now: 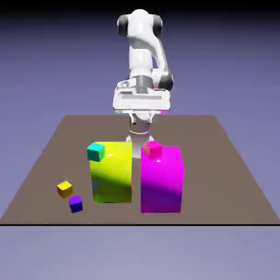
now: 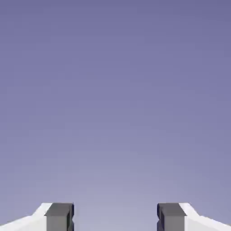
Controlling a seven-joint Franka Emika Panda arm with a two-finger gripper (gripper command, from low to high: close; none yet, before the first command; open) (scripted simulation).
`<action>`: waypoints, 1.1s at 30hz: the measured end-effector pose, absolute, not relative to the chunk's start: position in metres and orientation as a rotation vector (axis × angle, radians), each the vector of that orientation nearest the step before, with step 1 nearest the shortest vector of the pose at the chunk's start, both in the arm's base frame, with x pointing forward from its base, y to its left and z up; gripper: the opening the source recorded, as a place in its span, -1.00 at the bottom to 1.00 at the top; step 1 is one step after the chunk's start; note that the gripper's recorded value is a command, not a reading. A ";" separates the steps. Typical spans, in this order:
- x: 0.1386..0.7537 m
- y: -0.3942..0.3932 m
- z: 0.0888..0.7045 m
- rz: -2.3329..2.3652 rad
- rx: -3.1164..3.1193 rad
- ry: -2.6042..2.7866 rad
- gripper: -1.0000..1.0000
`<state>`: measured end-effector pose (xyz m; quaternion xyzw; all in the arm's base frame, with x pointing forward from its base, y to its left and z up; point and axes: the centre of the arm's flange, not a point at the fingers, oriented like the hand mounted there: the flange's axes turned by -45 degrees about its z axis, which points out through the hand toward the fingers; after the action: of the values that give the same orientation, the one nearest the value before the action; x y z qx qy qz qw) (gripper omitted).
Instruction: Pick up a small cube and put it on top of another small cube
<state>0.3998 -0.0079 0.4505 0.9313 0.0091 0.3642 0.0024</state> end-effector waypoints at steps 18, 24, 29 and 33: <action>0.466 -0.222 0.288 0.040 3.162 -0.746 0.00; 0.451 -0.291 0.235 -0.290 3.119 -0.972 0.00; 0.429 -0.344 0.197 -0.536 3.049 -1.141 0.00; 0.413 -0.373 0.177 -0.671 2.996 -1.230 0.00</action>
<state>0.4129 -0.3733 0.1772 0.9027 -0.3706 -0.2023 -0.0830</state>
